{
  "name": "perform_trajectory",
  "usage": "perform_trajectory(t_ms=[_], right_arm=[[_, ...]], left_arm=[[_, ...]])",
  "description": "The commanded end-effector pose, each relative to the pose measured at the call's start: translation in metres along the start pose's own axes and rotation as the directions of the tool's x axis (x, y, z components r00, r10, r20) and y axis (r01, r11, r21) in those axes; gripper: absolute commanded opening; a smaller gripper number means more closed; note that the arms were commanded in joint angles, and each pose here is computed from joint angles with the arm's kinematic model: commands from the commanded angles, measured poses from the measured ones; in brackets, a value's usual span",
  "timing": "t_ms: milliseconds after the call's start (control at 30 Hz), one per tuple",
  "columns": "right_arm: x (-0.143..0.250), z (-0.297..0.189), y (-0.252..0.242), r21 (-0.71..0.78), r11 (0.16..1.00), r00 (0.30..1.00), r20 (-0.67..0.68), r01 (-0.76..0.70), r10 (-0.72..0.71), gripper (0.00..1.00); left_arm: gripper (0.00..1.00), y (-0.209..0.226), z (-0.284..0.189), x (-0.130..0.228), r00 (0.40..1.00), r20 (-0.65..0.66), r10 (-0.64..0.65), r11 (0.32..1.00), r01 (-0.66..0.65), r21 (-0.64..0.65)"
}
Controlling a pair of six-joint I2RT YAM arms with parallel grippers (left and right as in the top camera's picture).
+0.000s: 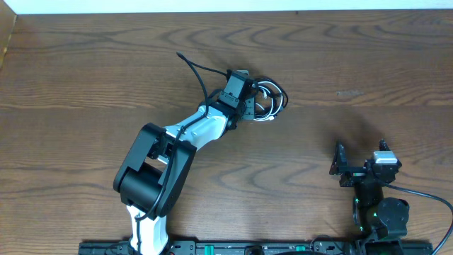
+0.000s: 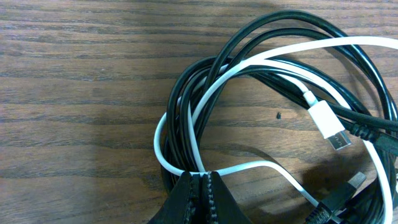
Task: Untangle cables
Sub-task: 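Lower the left gripper onto the black and white cable bundle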
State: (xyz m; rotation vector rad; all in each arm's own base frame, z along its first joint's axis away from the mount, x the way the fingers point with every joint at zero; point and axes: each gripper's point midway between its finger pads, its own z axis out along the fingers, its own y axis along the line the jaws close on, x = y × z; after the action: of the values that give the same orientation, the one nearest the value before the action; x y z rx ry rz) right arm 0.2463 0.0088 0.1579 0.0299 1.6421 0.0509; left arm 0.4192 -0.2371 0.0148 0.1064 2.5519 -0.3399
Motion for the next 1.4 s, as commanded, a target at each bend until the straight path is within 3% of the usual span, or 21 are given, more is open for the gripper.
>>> perform_trajectory(t_ms=[0,400,567,1200,1367], right_arm=[[0.000,0.000,0.001,-0.003,1.000,1.000,0.000,0.002,-0.002,0.99],[0.000,0.000,0.001,-0.003,1.000,1.000,0.000,0.002,-0.002,0.99],[0.001,0.000,0.001,-0.003,1.000,1.000,0.000,0.002,-0.002,0.99],[0.000,0.000,0.001,-0.003,1.000,1.000,0.000,0.002,-0.002,0.99],[0.000,0.000,0.001,-0.003,1.000,1.000,0.000,0.002,-0.002,0.99]], left_arm=[[0.08,0.006,0.007,0.002,1.000,-0.008,0.008,0.999,-0.008,-0.039],[0.07,0.014,-0.009,0.019,0.992,-0.101,0.070,0.995,-0.077,-0.069],[0.07,0.007,-0.026,0.024,0.987,-0.140,0.074,0.997,-0.079,-0.026],[0.07,0.025,-0.037,0.065,0.950,-0.311,0.036,0.994,-0.068,-0.091],[0.07,0.024,-0.052,0.061,0.949,-0.312,0.049,0.993,-0.080,-0.088]])
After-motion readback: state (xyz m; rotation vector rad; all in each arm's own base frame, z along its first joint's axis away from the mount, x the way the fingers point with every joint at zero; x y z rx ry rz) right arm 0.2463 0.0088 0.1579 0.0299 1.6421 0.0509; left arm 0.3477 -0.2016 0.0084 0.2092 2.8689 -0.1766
